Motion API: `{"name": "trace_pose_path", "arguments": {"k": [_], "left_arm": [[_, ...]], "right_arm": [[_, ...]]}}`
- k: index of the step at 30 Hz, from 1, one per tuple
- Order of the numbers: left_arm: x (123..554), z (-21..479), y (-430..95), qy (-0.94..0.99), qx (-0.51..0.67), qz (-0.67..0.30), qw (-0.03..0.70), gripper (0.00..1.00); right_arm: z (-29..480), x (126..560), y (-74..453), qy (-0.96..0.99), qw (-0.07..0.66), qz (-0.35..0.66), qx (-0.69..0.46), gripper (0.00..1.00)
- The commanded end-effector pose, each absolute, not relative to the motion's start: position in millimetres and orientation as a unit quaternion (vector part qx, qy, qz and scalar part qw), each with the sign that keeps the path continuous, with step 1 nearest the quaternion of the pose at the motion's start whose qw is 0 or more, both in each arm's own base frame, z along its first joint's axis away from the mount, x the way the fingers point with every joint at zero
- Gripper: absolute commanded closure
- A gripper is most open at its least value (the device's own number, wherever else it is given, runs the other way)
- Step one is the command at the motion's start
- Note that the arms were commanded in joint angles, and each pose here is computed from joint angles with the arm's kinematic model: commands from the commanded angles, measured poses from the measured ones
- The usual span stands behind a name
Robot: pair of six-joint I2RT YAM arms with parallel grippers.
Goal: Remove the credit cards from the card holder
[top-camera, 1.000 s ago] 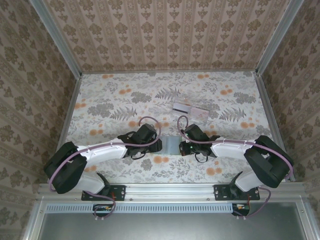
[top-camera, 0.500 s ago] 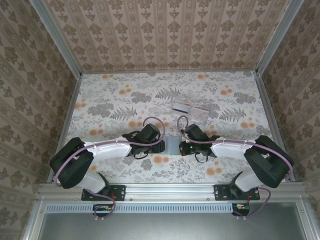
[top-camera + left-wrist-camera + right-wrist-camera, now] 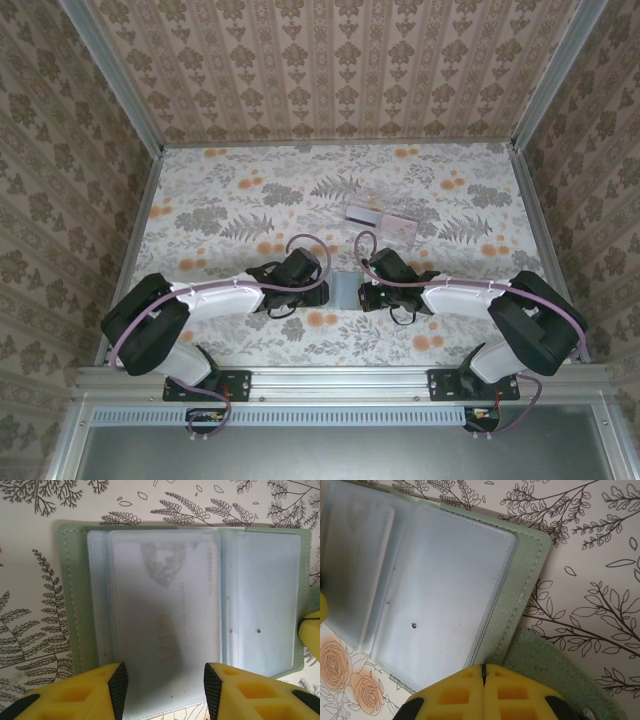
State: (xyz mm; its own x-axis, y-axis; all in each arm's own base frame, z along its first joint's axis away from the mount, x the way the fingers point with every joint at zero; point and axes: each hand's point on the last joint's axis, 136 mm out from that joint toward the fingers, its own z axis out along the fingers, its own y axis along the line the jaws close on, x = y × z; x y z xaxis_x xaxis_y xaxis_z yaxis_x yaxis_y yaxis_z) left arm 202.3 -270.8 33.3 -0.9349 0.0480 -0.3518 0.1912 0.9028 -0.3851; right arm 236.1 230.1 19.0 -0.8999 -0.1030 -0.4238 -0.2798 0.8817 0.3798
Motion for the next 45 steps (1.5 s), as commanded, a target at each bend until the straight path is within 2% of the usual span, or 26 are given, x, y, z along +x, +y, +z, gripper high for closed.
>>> {"name": "trace_pose_path", "arguments": {"k": [1, 6, 14, 26, 36, 45], "left_arm": [[201.4, 30.7, -273.7, 0.963, 0.070, -0.201, 0.163, 0.52], [199.0, 30.0, -280.7, 0.961, 0.075, -0.216, 0.156, 0.53], [195.2, 49.0, -304.1, 0.938, 0.086, -0.296, 0.160, 0.51], [196.8, 61.3, -309.9, 0.931, 0.097, -0.309, 0.170, 0.51], [206.9, 60.5, -279.7, 0.947, 0.088, -0.242, 0.194, 0.49], [208.2, 49.6, -271.9, 0.952, 0.075, -0.231, 0.184, 0.49]], "right_arm": [[13.8, 231.9, 231.0, 0.953, 0.188, 0.217, -0.098, 1.00], [13.4, 231.7, 230.6, 0.953, 0.187, 0.217, -0.097, 1.00], [13.1, 231.8, 231.5, 0.953, 0.186, 0.217, -0.097, 1.00], [12.0, 231.4, 230.5, 0.954, 0.185, 0.215, -0.098, 1.00], [12.6, 230.8, 230.7, 0.954, 0.184, 0.214, -0.099, 1.00], [10.6, 229.9, 231.7, 0.954, 0.180, 0.217, -0.098, 1.00]]}}
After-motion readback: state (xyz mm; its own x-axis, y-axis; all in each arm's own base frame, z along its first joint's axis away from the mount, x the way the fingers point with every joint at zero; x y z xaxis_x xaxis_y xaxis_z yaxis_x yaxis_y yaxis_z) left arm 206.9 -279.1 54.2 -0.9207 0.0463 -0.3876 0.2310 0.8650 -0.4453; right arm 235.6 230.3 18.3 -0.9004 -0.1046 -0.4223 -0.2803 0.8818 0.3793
